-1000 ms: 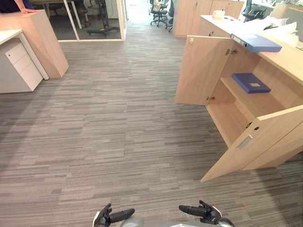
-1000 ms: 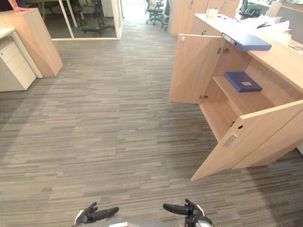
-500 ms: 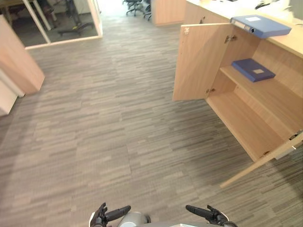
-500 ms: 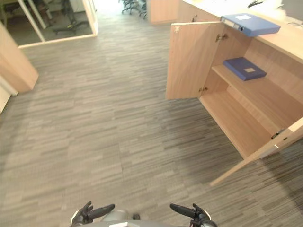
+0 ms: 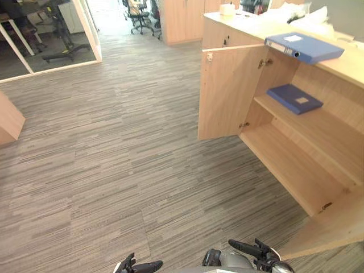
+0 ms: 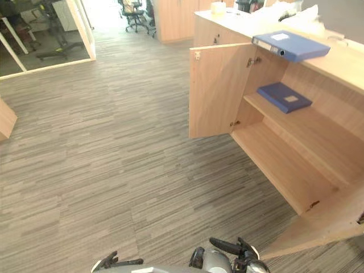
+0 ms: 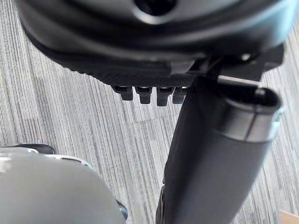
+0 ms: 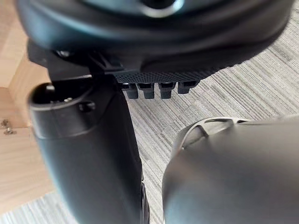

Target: Walk over to the cabinet, pick up the folder, carry it to the office cabinet, place the folder inside the office cabinet, then close the office cabinet door

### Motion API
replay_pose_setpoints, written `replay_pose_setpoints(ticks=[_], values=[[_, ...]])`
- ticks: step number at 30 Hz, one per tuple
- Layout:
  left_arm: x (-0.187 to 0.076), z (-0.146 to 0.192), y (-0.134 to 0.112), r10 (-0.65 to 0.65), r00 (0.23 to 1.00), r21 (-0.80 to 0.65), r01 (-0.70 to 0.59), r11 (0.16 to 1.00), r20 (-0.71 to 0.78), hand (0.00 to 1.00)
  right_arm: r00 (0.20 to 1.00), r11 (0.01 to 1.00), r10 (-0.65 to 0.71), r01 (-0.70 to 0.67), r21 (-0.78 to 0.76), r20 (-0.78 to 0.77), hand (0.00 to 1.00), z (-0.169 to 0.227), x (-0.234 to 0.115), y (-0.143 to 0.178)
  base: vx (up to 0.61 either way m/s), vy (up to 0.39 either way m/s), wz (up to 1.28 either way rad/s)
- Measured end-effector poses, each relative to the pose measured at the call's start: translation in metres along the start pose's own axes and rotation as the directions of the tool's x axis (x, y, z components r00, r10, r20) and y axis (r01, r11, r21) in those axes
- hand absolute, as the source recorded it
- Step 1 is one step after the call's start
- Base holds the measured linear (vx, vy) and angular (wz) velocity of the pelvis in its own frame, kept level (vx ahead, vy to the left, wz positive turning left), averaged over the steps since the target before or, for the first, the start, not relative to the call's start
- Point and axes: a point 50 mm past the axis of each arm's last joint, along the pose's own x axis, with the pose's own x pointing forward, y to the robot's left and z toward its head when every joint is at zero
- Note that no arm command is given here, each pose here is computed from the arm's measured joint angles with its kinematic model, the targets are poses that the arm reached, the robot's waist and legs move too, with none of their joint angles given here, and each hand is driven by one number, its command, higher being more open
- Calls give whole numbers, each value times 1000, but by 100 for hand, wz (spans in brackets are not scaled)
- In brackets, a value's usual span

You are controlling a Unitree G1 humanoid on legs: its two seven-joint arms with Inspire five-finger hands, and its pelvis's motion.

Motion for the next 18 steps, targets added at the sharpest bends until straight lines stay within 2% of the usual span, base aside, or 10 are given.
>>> replay_pose_setpoints(ticks=[3,8,16,18], values=[[1,4,4,18,1000,-49,-17,999,16,100,999,1000,-23,23,3,-46,100,-18,-4,-7,356,-170,-8],[0,13,8,31,998,-69,-27,997,63,100,994,999,-33,34,4,-100,100,-29,-5,-7,353,-26,-68],[1,22,8,51,993,-98,-41,994,108,100,994,999,-41,42,5,-97,100,-31,-6,-7,357,169,-78],[-1,11,7,70,994,-142,-59,988,80,100,993,998,-50,54,38,-102,100,-39,-9,-10,461,346,-54]])
